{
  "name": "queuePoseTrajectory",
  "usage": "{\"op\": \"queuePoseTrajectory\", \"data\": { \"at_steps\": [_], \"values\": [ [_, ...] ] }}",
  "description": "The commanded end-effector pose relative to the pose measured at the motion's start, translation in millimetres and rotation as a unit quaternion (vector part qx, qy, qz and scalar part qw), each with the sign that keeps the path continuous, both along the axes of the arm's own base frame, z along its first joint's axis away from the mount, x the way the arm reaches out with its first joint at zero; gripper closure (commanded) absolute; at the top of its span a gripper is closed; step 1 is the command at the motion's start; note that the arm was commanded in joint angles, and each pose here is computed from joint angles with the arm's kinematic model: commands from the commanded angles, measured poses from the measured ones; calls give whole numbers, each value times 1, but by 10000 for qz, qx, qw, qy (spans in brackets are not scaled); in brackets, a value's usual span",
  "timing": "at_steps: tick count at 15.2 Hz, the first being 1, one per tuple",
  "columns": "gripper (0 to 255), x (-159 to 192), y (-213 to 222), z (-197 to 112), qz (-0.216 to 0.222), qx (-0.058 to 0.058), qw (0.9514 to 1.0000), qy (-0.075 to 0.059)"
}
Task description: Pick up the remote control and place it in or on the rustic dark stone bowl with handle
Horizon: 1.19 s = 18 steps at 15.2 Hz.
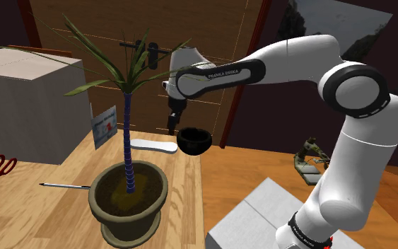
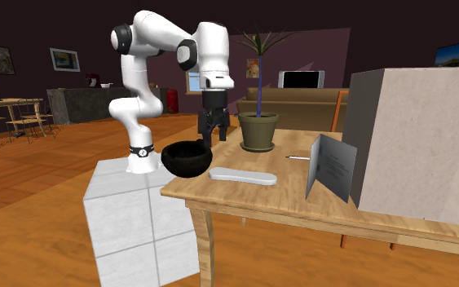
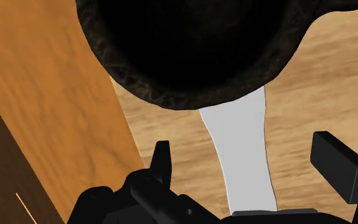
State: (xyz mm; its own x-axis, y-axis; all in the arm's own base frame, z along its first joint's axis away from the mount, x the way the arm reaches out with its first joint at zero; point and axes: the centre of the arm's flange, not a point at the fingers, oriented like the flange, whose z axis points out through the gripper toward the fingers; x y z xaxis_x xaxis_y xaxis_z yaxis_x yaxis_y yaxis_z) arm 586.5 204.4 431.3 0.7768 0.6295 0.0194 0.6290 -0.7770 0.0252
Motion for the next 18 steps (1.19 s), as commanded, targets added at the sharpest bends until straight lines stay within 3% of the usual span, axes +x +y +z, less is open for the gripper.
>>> {"op": "queuePoseTrajectory", "data": {
  "at_steps": [1, 7, 14, 18],
  "values": [
    [0, 14, 19, -18, 196, -21, 9998, 35],
    [0, 49, 70, -61, 724, -82, 9973, 128],
    [0, 49, 70, -98, 724, -82, 9973, 128],
    [0, 49, 70, -101, 724, -82, 9973, 128]
  ]
}}
